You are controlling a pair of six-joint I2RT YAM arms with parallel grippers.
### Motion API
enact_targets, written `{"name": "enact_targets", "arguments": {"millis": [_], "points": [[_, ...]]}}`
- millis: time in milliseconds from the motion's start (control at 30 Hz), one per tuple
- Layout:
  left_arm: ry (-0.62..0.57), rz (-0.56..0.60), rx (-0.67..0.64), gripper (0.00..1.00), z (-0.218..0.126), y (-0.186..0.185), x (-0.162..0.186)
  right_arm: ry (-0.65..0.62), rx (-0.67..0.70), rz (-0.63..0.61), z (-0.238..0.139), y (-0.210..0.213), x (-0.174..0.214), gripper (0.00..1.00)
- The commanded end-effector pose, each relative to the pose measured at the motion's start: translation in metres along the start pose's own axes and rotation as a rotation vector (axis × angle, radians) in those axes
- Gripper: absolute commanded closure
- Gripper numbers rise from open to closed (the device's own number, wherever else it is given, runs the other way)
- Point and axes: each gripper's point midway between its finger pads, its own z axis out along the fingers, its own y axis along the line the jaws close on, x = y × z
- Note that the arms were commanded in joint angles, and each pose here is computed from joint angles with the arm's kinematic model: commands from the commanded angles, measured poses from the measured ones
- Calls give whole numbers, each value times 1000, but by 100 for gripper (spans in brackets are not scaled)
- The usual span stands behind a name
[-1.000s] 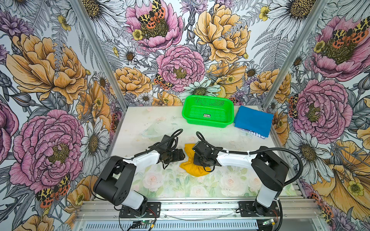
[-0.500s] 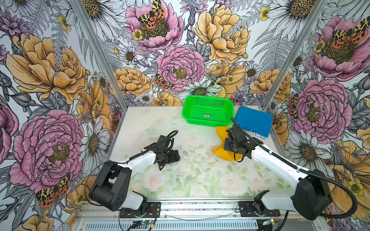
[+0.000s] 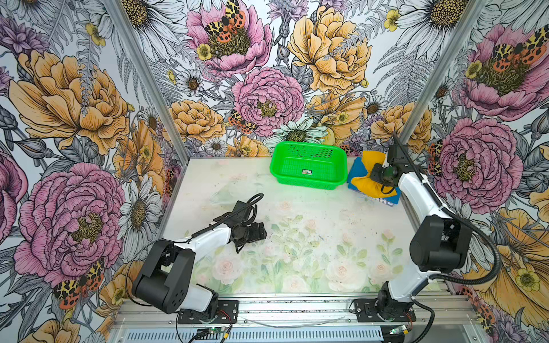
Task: Fold and stack the t-shirts
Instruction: 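Carry the yellow bundle to the blue stack with the right gripper while left withdraws, then lower the yellow bundle onto the blue stack and open the right gripper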
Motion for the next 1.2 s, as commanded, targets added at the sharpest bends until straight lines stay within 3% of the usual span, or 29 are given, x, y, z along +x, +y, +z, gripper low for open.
{"name": "enact_targets", "arguments": {"millis": [0, 200, 467, 600, 667, 733, 967, 1167], "points": [[-56, 23, 15, 9, -9, -3, -13, -17, -124, -4, 18, 12, -35, 100], [-110, 61, 127, 1, -23, -25, -18, 24, -191, 24, 65, 14, -66, 97], [-247, 208, 517, 1, -80, -106, -19, 126, -228, 34, 107, 13, -56, 91], [-300, 346, 590, 1, -108, -143, -17, 148, -204, 29, 109, 7, -49, 87], [-311, 417, 603, 1, -117, -162, -16, 147, -177, 26, 108, 2, -49, 81], [-307, 457, 605, 1, -120, -176, -16, 151, -168, 25, 108, -1, -48, 75], [-342, 566, 677, 1, -132, -235, -18, 165, -126, 85, 101, -22, -49, 71], [-336, 621, 695, 1, -129, -265, -12, 147, -136, 77, 92, -24, -57, 32]]}}
